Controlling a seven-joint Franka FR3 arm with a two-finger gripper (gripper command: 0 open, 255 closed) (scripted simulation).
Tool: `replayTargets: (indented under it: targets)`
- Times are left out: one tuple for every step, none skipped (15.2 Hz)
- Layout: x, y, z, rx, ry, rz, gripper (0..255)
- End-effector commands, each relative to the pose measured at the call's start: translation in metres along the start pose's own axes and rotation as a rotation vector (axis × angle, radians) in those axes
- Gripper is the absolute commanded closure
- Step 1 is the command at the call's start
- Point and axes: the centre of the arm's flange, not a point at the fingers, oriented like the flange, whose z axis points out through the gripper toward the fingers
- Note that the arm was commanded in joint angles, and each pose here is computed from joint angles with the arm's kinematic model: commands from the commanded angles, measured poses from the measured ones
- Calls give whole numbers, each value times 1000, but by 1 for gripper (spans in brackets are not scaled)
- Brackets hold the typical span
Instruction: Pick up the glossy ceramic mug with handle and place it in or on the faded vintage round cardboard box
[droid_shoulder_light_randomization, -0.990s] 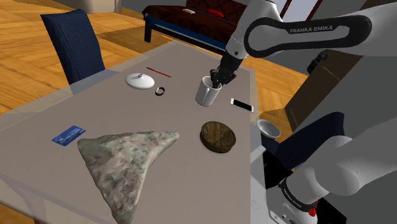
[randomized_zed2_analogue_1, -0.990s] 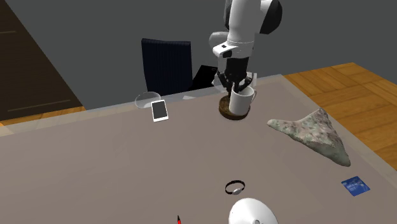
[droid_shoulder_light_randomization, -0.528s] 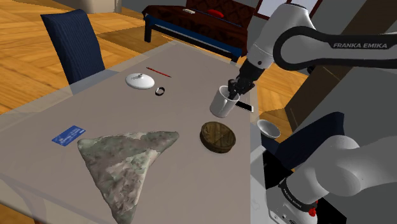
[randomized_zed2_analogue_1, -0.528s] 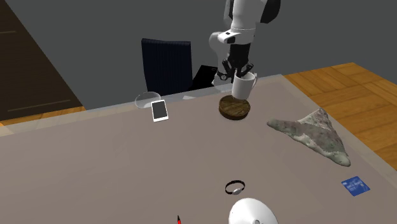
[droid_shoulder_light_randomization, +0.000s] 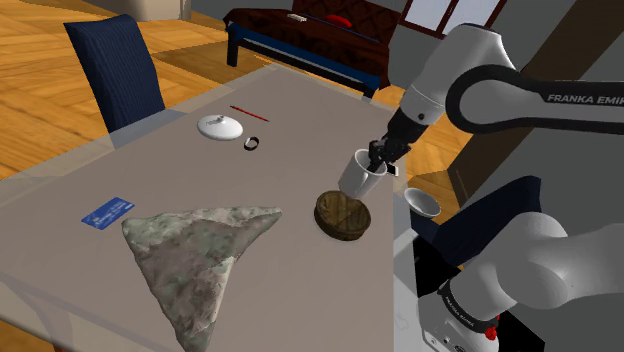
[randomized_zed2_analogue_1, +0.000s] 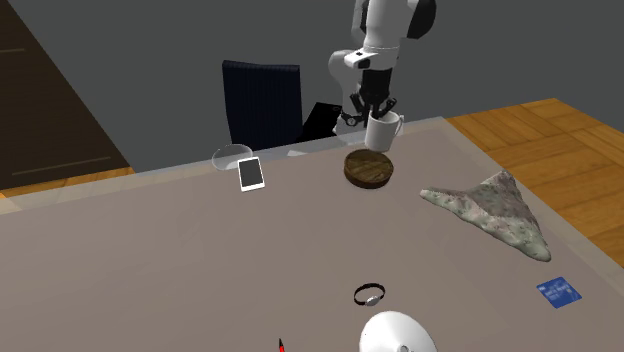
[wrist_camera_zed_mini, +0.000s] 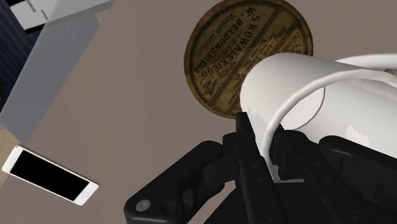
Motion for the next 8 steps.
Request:
replayTargets:
  targets:
    - [-2, 1, 11, 0, 1, 0, 255]
    - [-3, 1, 16, 0, 1, 0, 255]
    - [-3, 2, 22, 0, 1, 0, 255]
    - [-4, 2, 27, 0, 1, 0, 255]
    - [-4, 2, 32, 0, 1, 0, 255]
    - [-5, 3, 37, 0, 1, 0, 255]
    - [-6, 3, 42, 0, 1, 0, 255]
    - [-6, 3, 48, 0, 1, 0, 255]
